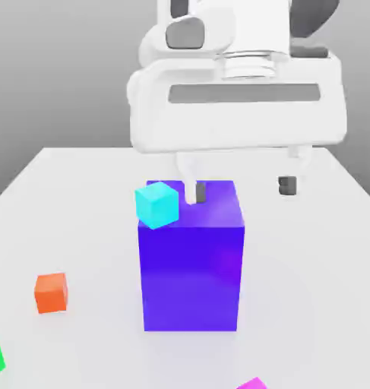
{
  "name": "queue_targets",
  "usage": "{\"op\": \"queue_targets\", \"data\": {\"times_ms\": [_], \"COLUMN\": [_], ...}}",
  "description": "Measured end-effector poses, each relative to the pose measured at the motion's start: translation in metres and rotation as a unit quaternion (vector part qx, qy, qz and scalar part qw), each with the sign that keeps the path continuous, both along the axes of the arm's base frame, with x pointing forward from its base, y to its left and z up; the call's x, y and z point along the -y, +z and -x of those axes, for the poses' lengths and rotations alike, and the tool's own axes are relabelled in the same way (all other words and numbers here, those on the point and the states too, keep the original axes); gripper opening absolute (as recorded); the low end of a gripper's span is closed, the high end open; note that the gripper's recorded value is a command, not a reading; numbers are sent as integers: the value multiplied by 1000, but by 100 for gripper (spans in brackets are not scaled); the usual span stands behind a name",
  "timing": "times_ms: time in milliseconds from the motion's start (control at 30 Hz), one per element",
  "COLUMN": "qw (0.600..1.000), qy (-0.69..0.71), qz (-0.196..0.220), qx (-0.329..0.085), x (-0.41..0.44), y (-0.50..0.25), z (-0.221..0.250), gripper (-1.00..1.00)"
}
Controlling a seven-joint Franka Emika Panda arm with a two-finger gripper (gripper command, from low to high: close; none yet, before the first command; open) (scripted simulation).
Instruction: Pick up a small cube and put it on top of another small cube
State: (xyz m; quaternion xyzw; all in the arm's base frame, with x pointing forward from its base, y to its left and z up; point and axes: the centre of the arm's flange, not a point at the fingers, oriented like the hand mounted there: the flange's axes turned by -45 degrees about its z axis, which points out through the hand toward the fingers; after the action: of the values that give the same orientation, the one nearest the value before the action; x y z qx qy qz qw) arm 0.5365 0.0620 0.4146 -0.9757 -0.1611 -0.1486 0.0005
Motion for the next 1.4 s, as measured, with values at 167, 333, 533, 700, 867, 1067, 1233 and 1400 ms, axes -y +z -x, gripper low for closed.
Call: {"op": "queue_targets", "data": {"times_ms": [167,333,533,700,867,1067,1233,1400], "qw": [997,990,984,984,984,988,975,937], "qy": [39,78,97,97,97,-17,-165,-316], "qz": [16,32,39,39,39,26,3,-24], "qx": [-59,-117,-143,-143,-144,-150,-152,-148], "x": [-16,-29,-34,-34,-34,63,188,314], "y": [-89,-180,-276,-284,-260,-214,-199,-201], "z": [-12,-9,-3,-2,-3,-11,6,50], "gripper": [0,0,0,-100,-100,-100,-100,-100]}}
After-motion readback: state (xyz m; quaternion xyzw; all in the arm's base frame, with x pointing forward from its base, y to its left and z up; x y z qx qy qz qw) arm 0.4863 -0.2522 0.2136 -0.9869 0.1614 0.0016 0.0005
